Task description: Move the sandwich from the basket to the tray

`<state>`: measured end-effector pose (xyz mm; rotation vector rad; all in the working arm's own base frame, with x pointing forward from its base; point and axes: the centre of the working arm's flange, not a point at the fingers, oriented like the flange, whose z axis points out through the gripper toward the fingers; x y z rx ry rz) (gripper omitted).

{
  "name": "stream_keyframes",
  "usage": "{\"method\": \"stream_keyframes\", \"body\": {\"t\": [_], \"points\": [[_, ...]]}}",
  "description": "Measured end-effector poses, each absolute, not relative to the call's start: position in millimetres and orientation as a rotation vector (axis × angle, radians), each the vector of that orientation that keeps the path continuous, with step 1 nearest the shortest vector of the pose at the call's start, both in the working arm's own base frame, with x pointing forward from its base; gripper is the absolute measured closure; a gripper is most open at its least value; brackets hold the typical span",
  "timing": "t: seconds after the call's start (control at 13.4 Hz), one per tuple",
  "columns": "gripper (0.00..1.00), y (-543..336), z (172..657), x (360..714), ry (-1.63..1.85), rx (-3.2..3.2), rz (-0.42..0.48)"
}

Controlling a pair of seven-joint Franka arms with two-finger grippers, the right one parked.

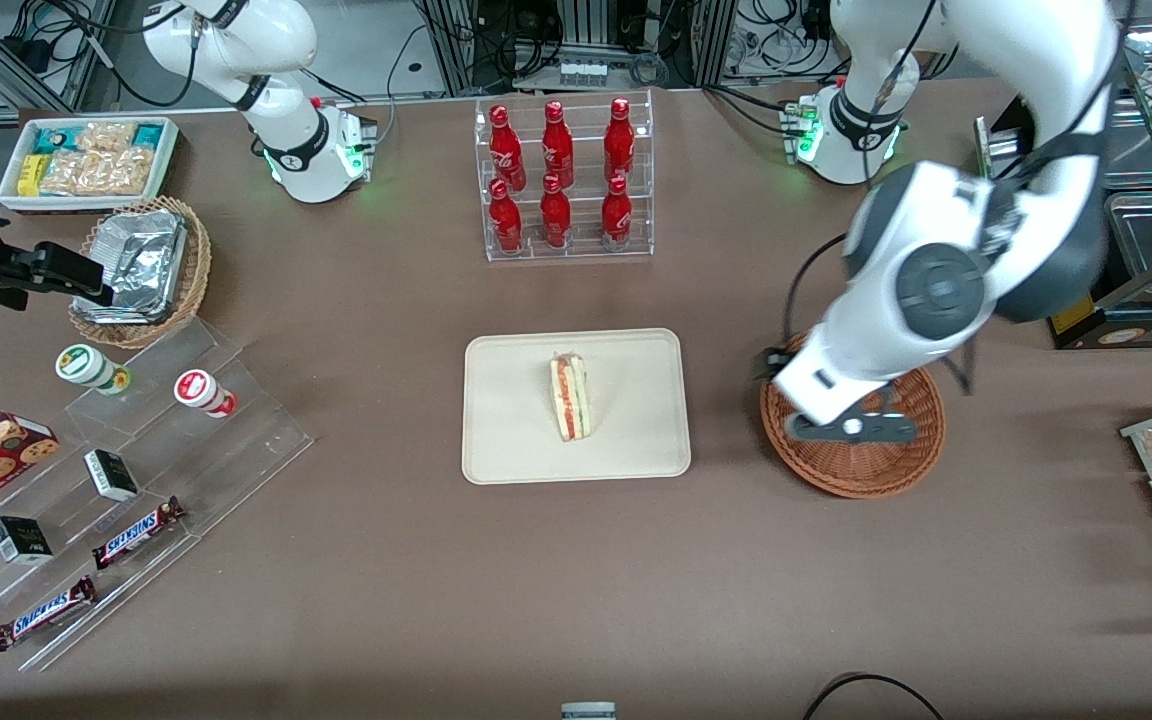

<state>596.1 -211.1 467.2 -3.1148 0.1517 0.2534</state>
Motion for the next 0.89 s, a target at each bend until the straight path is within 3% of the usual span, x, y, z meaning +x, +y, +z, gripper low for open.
{"method": "stream_keyframes", "body": {"t": [0.6,0.89], "points": [[0.00,-71,537,558,0.296,-3.103,0.283],[0.00,-26,578,544,0.209,-3.112,0.229]]}}
